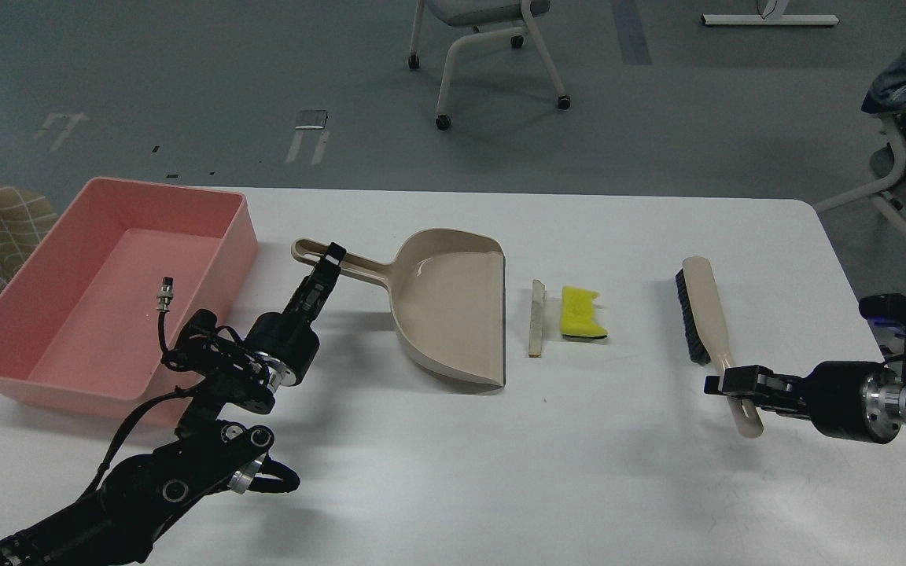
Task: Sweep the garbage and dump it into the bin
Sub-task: 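Lower the right gripper and grasp the wooden brush handle, then sweep the sponge and stick into the dustpan with the brush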
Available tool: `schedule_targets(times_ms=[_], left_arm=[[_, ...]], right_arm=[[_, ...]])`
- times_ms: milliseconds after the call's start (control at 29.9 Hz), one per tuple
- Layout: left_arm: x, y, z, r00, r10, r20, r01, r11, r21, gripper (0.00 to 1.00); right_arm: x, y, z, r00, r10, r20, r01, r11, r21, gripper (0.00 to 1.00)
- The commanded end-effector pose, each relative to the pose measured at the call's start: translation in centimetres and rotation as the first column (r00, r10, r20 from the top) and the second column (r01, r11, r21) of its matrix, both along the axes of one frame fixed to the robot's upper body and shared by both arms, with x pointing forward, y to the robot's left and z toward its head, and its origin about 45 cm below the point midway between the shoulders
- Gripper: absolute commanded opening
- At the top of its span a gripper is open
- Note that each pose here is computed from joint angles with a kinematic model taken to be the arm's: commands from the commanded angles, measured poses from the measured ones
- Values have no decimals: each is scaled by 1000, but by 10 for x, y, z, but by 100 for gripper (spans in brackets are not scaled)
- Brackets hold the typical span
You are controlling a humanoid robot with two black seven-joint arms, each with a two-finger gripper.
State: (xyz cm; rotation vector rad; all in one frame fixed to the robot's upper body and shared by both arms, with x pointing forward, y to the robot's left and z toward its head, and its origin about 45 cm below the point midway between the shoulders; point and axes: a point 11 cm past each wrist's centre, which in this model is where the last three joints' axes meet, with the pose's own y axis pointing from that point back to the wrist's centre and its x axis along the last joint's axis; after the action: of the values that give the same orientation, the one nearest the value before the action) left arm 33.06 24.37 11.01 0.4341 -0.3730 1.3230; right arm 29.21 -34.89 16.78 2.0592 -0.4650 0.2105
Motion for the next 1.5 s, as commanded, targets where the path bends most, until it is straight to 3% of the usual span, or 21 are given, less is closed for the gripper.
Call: schedule_targets(times_ms=[0, 301, 568, 869, 1470], left_arm=[[0, 0, 0, 1000, 1, 0, -1, 1000, 1, 0], [0, 1, 0, 1000, -1, 2, 1, 1000, 3, 0], [-1, 2, 0, 1000, -4, 2, 4, 1000, 9, 0], [-10, 3, -7, 1000, -25, 0, 25, 998, 51, 0], [-11, 5, -8, 1000, -21, -4, 22, 998, 53, 0]], right_arm=[[0, -1, 0, 1000, -1, 0, 1, 1000, -5, 30], [1, 0, 1, 1000, 0, 4, 0, 1000, -7, 12], [7, 3, 8, 1000, 6, 25, -6, 1000, -10, 6], [5, 11, 0, 999, 41, 20, -41, 999, -31, 5], [15, 106, -6, 982, 187, 38, -191, 969, 157, 4]])
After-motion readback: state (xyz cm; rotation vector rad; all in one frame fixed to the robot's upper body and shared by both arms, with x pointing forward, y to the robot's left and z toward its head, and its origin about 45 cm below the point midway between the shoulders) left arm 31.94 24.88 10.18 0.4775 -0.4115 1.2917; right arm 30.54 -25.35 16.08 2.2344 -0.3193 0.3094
